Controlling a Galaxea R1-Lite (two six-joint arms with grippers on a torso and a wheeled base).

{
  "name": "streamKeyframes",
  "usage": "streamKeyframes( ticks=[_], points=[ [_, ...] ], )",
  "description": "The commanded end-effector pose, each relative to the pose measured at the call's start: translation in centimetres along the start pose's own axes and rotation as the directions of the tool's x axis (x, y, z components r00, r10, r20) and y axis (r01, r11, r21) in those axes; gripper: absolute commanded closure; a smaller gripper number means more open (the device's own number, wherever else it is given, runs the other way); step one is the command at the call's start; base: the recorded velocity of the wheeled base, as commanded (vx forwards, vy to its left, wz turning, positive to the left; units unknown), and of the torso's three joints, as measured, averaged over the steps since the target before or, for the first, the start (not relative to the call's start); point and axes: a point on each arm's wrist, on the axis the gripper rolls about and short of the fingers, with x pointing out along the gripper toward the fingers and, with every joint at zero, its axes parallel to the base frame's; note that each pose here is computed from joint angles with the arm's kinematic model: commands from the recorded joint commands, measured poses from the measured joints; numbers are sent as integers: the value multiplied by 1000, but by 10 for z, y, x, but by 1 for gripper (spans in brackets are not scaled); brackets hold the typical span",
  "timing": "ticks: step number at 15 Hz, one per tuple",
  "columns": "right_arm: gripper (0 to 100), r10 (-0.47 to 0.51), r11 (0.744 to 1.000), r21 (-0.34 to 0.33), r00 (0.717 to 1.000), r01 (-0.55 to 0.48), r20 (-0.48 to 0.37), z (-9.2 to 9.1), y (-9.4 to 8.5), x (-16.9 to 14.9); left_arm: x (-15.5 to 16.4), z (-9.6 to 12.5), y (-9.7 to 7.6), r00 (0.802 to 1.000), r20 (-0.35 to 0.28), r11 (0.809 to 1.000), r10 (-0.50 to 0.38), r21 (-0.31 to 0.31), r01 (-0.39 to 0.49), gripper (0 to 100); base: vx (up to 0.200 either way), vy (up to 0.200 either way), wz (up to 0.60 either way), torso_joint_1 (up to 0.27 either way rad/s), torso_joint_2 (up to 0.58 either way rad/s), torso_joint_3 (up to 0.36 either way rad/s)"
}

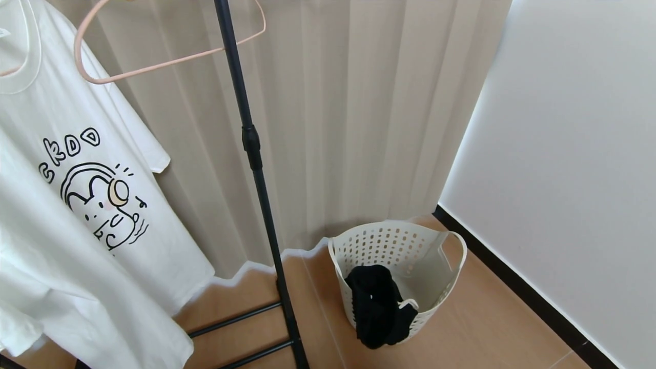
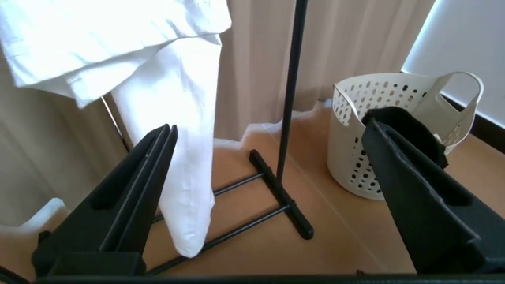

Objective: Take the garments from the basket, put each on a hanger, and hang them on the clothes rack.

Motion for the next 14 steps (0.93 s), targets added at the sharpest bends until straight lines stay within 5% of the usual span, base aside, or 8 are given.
streamKeyframes(
  ticks=[1, 14],
  points=[
    [0, 0, 1000, 0, 1000, 0, 2, 0, 0, 0, 0, 0, 0, 1000, -1, 1000, 0, 0, 0, 0, 0, 0, 0, 2, 2, -188],
    [0, 2, 1000, -6, 1000, -2, -3, 0, 0, 0, 0, 0, 0, 1000, -1, 1000, 2, -2, -2, 0, 0, 0, 0, 3, 4, -198]
  ],
)
